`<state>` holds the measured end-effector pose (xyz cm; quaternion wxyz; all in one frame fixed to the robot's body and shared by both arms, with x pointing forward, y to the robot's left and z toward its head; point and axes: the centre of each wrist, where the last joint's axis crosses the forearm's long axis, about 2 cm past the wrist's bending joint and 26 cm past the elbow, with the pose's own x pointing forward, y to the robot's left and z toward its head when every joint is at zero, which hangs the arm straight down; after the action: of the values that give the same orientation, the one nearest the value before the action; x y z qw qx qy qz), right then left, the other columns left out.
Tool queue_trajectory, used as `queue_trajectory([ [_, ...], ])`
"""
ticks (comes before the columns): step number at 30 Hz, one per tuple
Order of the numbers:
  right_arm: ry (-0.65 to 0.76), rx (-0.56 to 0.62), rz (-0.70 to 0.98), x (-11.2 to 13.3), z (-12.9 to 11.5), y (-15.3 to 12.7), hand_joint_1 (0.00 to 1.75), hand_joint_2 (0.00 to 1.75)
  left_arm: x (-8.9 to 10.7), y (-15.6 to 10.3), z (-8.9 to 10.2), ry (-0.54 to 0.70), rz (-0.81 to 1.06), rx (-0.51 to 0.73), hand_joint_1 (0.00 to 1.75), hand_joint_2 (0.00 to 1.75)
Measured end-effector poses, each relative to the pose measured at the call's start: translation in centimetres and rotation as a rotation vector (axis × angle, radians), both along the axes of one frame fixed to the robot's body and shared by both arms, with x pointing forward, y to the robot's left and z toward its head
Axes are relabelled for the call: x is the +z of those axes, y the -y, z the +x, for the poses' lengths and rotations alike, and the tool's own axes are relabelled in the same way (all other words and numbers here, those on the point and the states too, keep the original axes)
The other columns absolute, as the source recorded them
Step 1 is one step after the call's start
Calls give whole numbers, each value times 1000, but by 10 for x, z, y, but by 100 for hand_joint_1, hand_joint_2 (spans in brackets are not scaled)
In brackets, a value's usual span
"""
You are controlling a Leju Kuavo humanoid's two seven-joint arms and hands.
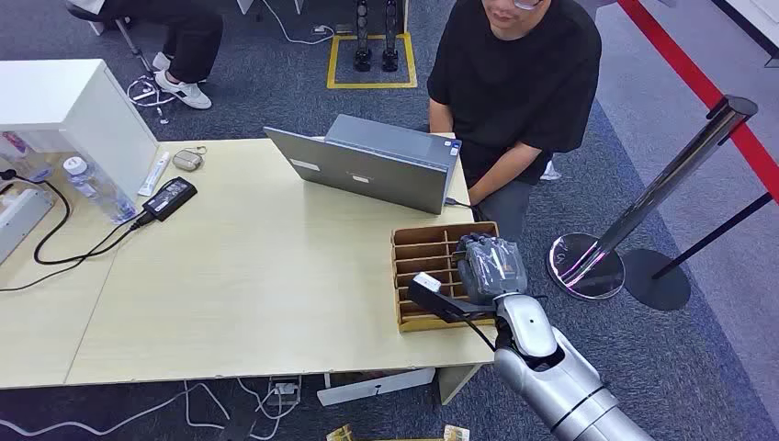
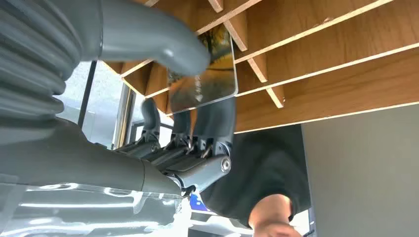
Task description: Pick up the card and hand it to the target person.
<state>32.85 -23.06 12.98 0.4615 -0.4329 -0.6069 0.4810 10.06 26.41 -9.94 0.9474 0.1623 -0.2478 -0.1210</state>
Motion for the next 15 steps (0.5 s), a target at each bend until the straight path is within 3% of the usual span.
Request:
queue_trajectory([
  [15, 19, 9, 7, 2, 1, 0, 143, 175, 0, 0, 1, 2, 1, -3, 0, 0],
])
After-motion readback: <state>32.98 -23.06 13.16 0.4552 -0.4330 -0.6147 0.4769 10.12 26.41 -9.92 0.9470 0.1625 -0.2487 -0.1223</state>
